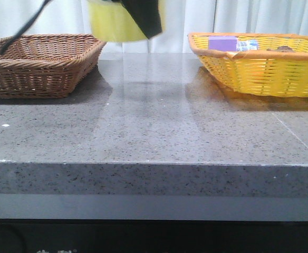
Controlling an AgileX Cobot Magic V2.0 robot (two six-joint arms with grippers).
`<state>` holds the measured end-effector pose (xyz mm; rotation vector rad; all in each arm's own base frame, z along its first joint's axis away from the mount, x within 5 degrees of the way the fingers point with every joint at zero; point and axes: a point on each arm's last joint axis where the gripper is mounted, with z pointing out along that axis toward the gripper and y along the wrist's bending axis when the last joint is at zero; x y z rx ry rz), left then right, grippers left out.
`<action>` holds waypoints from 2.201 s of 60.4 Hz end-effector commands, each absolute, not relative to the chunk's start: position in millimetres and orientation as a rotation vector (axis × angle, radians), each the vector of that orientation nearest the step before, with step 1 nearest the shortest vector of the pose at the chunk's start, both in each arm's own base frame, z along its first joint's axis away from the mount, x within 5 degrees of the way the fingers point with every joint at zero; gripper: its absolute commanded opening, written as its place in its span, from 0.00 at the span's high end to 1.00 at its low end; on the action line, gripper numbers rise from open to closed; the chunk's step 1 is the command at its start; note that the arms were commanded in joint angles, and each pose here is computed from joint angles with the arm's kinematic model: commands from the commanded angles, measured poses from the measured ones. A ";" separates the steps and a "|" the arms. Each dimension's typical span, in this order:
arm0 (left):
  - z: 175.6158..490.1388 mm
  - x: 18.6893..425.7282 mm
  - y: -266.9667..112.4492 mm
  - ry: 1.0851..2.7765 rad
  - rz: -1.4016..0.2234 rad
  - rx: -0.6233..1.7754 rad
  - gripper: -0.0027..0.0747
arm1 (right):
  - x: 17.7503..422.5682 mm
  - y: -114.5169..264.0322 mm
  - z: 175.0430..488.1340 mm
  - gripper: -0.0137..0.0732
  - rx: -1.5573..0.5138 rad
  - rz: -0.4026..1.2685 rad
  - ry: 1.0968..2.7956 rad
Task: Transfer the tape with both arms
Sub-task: 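Carry the tape roll with the left gripper into the brown basket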
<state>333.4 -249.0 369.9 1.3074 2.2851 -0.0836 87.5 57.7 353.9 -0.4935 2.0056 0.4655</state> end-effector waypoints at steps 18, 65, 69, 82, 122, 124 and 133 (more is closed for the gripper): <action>438.9 335.9 -160.3 2.303 -0.047 0.866 0.82 | 89.5 57.6 367.5 0.37 -0.453 0.484 1.915; 349.9 437.2 -90.7 2.489 -0.062 0.571 0.82 | 89.5 57.6 367.5 0.37 -0.453 0.484 1.915; 346.0 440.2 -92.1 2.487 -0.064 0.571 0.82 | 89.5 57.6 367.5 0.37 -0.453 0.484 1.915; 335.0 446.8 -93.7 2.498 -0.071 0.571 0.82 | 89.5 57.6 367.5 0.37 -0.453 0.484 1.915; 349.6 437.5 -93.8 2.488 -0.100 0.568 0.37 | 89.5 57.6 367.5 0.37 -0.453 0.484 1.915; 354.6 435.0 -93.3 2.478 -0.101 0.561 0.37 | 89.5 57.6 367.5 0.37 -0.453 0.484 1.915; 382.0 419.7 -90.3 2.432 -0.117 0.496 0.37 | 89.5 57.6 367.5 0.37 -0.453 0.484 1.915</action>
